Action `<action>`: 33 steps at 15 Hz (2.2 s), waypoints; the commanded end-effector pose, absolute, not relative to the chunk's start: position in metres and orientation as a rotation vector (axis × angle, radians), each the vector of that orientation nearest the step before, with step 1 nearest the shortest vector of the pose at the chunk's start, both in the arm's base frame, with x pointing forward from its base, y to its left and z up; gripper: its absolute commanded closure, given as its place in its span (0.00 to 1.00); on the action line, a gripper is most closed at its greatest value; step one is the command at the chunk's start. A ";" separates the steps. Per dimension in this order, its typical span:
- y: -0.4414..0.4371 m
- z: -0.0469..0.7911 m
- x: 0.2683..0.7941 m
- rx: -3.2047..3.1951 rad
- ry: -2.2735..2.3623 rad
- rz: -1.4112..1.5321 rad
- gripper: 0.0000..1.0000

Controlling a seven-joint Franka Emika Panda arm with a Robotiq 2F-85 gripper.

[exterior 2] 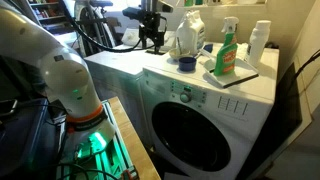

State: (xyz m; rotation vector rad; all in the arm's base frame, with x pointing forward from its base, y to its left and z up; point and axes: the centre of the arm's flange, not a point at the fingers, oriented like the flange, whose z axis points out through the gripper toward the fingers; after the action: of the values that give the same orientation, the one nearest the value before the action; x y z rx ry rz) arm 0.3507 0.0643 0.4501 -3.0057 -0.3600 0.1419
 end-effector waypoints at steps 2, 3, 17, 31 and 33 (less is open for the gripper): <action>0.064 0.450 0.351 -3.006 -0.360 0.144 0.00; 0.064 0.449 0.351 -3.006 -0.360 0.145 0.00; -0.049 0.601 0.494 -3.342 -0.093 -0.848 0.00; -0.053 0.590 0.594 -3.311 -0.145 -0.776 0.00; -0.060 0.582 0.618 -3.325 -0.192 -0.715 0.00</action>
State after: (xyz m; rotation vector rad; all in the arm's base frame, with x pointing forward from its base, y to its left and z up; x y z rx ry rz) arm 0.5703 -0.0456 0.5812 -3.3047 -0.1320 -0.8291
